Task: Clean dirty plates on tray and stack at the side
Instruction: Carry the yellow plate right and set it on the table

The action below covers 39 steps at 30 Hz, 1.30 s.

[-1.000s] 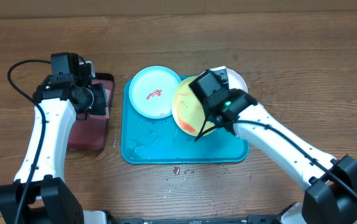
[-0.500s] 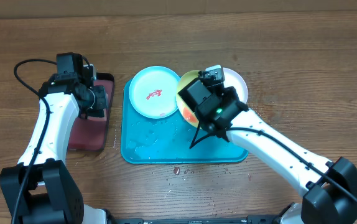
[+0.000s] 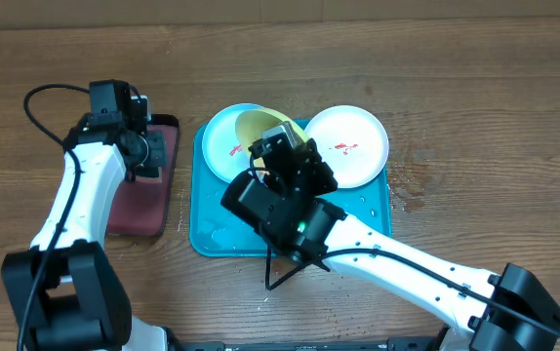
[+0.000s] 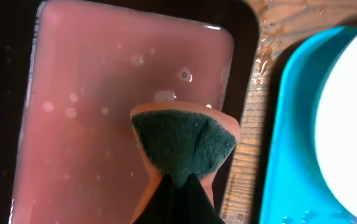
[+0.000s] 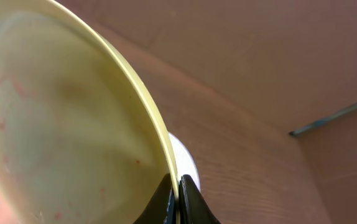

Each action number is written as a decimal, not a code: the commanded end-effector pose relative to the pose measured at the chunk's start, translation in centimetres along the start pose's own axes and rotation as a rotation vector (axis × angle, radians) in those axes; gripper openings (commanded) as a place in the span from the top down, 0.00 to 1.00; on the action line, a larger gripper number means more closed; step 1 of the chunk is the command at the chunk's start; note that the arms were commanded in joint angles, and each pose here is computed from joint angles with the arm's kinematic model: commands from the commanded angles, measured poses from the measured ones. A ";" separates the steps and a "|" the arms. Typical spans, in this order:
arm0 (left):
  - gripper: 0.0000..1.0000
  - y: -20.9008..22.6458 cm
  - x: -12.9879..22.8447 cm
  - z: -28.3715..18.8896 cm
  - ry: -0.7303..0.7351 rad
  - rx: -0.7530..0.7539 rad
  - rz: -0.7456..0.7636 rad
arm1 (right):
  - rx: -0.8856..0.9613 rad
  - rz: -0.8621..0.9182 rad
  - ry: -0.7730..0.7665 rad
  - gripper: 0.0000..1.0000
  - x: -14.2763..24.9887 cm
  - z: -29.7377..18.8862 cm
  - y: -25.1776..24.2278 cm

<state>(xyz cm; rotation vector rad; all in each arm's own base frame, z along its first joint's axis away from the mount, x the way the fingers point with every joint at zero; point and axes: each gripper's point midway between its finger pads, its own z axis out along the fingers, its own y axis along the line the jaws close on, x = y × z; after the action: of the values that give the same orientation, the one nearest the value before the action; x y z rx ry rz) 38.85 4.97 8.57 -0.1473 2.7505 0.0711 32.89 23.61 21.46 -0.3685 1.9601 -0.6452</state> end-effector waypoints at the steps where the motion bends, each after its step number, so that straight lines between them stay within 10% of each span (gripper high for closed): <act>1: 0.96 0.4 0.0 1.5 0.026 -0.020 0.063 | 0.085 0.066 -0.059 0.96 -2.3 -1.1 -3.1; 12: 0.94 0.6 1.5 5.3 0.108 -0.032 0.066 | 0.086 0.064 -0.063 0.96 -2.5 -1.1 -3.1; 19: 0.48 0.6 1.1 5.3 0.091 -0.034 0.061 | -0.099 0.204 0.043 0.96 -1.2 1.3 -1.1; 39: 0.40 0.2 1.7 9.7 0.118 -0.021 0.053 | -0.425 0.923 0.611 0.96 9.7 9.4 -15.3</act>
<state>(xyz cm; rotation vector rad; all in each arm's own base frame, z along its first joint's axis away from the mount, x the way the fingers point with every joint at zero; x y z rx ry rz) 40.81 5.87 0.54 -0.0827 2.8447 0.1174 36.80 4.45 19.15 0.4469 2.4993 0.0354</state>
